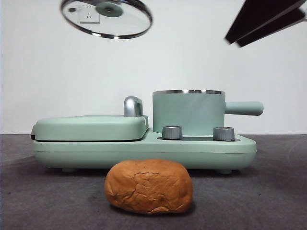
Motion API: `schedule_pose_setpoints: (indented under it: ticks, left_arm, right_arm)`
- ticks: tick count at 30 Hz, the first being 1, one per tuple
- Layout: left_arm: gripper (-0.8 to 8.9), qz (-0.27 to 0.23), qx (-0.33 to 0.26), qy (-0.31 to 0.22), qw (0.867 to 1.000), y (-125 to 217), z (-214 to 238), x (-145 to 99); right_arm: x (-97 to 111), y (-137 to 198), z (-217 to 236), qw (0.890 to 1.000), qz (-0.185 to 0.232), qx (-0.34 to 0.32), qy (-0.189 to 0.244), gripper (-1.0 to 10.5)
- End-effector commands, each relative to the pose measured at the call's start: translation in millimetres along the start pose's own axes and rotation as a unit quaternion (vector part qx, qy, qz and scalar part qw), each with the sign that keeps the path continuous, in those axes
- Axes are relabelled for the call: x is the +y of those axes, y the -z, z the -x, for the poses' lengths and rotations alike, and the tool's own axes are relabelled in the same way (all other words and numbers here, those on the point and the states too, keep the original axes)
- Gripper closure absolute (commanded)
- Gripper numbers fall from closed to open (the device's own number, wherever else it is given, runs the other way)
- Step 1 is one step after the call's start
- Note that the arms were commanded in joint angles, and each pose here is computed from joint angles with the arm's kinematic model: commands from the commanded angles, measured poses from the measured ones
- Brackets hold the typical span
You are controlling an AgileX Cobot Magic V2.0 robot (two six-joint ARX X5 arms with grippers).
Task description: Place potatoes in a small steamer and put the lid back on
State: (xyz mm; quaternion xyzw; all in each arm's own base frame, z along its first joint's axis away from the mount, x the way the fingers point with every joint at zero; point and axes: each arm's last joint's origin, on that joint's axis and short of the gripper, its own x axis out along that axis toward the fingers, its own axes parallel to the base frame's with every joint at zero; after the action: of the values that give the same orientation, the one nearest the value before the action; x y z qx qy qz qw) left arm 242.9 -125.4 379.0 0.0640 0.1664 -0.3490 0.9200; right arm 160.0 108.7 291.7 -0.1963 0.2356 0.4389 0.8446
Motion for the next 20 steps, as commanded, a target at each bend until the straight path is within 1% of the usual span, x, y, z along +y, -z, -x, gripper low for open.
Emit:
schedule_pose_setpoints:
  ticks: [1,6,11,15,17,20]
  left_arm:
    - [8.04,0.007,-0.018,-0.009,1.0,2,13,1]
    - [8.04,0.031,-0.024,-0.034,0.999,21,39,4]
    - [8.04,0.048,-0.017,-0.056,0.997,36,61,5]
    - [8.04,0.054,-0.013,-0.07,0.996,41,78,4]
    - [8.04,0.054,-0.019,-0.076,0.995,41,86,3]
    - [8.04,0.053,-0.029,-0.086,0.994,40,97,2]
  right_arm:
    - [7,-7,-10,0.999,0.023,-0.001,-0.032,6.4]
    - [24,-8,-31,0.994,0.071,0.021,-0.086,6.4]
    - [39,-7,-49,0.985,0.109,0.044,-0.126,6.4]
    - [45,-4,-65,0.979,0.127,0.063,-0.147,6.4]
    - [47,-2,-74,0.977,0.128,0.072,-0.153,6.3]
    - [47,1,-87,0.976,0.128,0.081,-0.158,5.6]
